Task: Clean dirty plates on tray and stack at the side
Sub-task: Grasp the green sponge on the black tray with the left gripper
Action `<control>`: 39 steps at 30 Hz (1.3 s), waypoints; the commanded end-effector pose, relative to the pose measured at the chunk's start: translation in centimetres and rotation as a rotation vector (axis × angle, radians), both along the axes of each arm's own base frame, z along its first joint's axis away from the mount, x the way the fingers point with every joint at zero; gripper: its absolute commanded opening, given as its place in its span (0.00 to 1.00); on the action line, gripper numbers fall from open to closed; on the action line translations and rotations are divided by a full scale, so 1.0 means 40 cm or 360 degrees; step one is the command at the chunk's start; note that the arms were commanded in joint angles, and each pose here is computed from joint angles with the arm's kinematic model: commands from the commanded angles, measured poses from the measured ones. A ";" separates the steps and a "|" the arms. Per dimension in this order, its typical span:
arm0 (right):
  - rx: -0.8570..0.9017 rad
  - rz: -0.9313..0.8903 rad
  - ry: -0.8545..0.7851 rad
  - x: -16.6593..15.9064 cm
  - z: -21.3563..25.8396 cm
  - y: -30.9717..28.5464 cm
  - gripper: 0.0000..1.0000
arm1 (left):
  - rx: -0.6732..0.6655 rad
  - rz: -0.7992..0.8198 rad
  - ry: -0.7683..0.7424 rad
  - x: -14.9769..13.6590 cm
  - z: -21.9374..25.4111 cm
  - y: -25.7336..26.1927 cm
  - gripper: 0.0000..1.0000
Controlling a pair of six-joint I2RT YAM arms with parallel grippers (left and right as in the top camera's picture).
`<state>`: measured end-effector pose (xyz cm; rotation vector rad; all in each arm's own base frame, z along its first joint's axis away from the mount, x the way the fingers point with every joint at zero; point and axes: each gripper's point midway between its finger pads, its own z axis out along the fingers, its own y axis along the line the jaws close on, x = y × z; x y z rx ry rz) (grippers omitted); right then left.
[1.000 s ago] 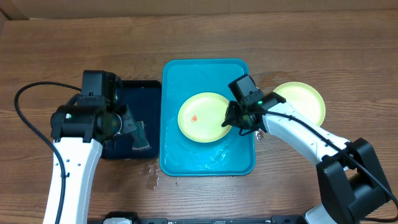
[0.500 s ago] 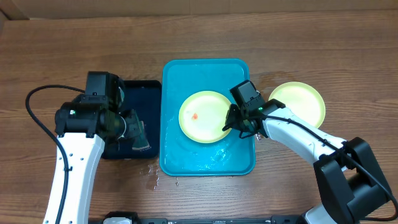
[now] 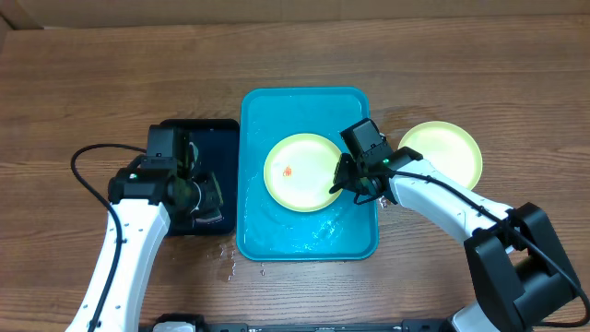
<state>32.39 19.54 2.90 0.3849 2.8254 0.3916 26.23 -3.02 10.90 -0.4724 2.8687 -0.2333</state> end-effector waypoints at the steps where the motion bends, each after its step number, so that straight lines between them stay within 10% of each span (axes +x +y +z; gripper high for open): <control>1: -0.0024 -0.0007 0.0003 -0.002 -0.012 -0.004 0.08 | 0.0025 -0.0079 0.0035 0.009 -0.047 0.000 0.15; 8: -0.0026 -0.0007 0.0008 -0.004 -0.013 -0.005 0.09 | 0.0210 -0.0048 0.0287 0.013 -0.173 0.049 0.36; 39: -0.0035 -0.0004 0.0010 -0.005 -0.014 -0.007 0.11 | 0.0358 -0.0099 0.0334 0.063 -0.184 0.085 0.41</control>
